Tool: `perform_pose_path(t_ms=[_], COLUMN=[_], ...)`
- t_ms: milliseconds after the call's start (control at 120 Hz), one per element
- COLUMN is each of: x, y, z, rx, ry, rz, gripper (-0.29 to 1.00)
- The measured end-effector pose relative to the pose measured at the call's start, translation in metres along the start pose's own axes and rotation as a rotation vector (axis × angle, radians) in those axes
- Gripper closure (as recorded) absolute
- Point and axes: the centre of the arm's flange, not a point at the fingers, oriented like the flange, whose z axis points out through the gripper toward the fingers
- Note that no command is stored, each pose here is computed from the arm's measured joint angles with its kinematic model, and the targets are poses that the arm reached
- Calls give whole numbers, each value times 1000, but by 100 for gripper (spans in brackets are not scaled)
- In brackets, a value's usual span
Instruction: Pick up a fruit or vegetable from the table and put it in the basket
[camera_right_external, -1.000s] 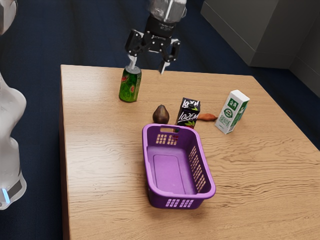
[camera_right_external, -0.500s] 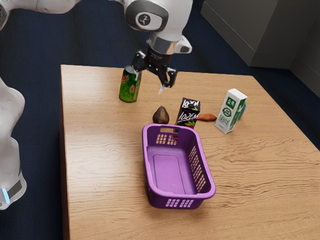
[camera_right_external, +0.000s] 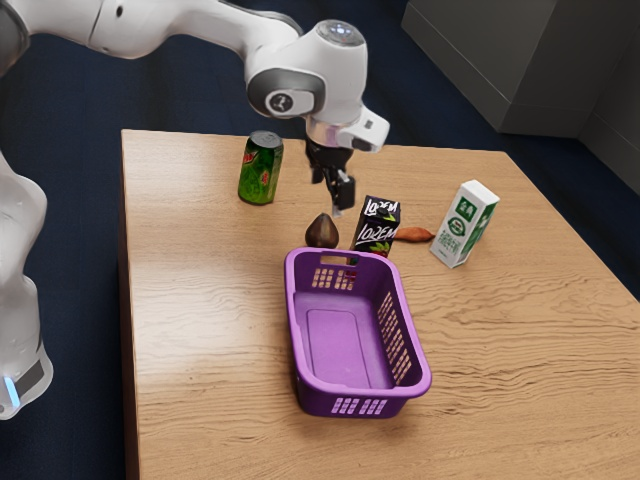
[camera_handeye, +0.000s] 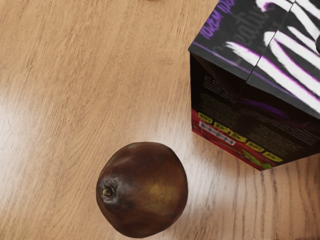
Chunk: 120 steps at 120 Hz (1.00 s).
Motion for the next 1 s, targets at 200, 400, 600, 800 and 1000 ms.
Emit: perform_pose_path(t_ms=[200,400,600,800,1000], x=[-10,-13,-4,1,6], y=[0,-2,-10,-23,-20], z=[-2,33,51,61,80], rx=[-15,-11,3,9,-8], ry=[32,-15,4,12,12], rz=[162,265,328,360,383], gripper=[0,0,0,0,0])
